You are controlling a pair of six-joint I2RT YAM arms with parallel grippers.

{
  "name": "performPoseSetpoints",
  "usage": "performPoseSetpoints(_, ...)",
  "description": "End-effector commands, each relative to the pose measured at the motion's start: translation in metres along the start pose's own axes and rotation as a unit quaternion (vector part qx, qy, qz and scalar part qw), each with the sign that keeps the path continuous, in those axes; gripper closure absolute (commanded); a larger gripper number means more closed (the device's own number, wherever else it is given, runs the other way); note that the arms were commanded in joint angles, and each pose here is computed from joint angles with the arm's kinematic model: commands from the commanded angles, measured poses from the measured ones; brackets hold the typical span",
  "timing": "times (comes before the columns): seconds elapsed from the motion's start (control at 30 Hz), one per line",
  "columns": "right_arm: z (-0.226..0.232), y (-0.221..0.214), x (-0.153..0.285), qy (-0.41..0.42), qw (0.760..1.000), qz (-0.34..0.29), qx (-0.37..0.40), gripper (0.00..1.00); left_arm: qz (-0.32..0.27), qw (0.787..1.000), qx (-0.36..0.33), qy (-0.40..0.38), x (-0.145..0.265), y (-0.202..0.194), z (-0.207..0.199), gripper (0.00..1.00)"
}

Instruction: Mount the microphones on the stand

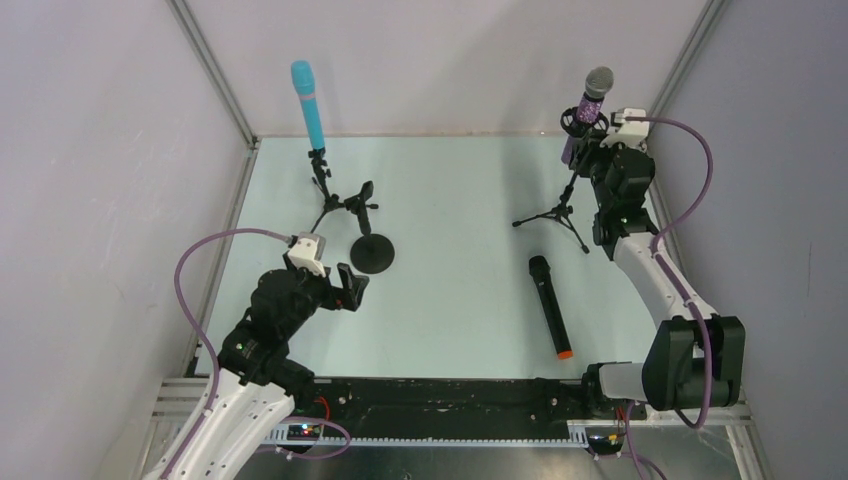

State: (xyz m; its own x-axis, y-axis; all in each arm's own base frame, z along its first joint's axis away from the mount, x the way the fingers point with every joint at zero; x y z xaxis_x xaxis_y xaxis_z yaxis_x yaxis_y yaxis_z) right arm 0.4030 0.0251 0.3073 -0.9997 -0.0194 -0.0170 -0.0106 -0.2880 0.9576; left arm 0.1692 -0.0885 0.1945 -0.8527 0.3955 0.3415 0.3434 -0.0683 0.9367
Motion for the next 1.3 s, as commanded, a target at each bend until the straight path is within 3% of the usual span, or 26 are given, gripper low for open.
performPoseSetpoints(0.0,0.0,0.017,-0.002,-0.007,0.998,-0.062,-0.017,1.0,-0.012,1.0,0.007,-0.006,0.0,0.006,-0.002,0.02)
performPoseSetpoints(0.6,-0.026,-0.073,-0.001,-0.041,0.998,0.028,-0.034,1.0,-0.012,1.0,0.007,-0.003,0.0,0.006,-0.001,0.02)
performPoseSetpoints(1.13,-0.042,-0.11,0.004,-0.076,0.994,0.064,-0.042,1.0,-0.013,1.0,0.007,-0.003,0.0,0.006,-0.001,0.02)
performPoseSetpoints(1.27,-0.039,-0.105,0.005,-0.069,0.995,0.054,-0.043,0.82,-0.013,1.0,0.007,-0.003,0.0,0.006,-0.001,0.02)
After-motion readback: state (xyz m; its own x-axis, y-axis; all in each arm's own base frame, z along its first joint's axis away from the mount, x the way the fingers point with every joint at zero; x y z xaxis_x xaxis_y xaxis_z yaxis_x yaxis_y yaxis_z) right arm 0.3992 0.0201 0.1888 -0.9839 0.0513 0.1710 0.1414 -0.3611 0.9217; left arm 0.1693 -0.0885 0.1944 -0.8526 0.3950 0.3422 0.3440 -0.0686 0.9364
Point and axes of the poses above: each gripper's point midway between its finger pads, its own x axis back along the fingers, its own z axis along the line the jaws close on, y = z × x, the point moved 5 cm from there along x, back along the fingers, and after that the axes turned 9 degrees about -x, right-handed, at the moved point
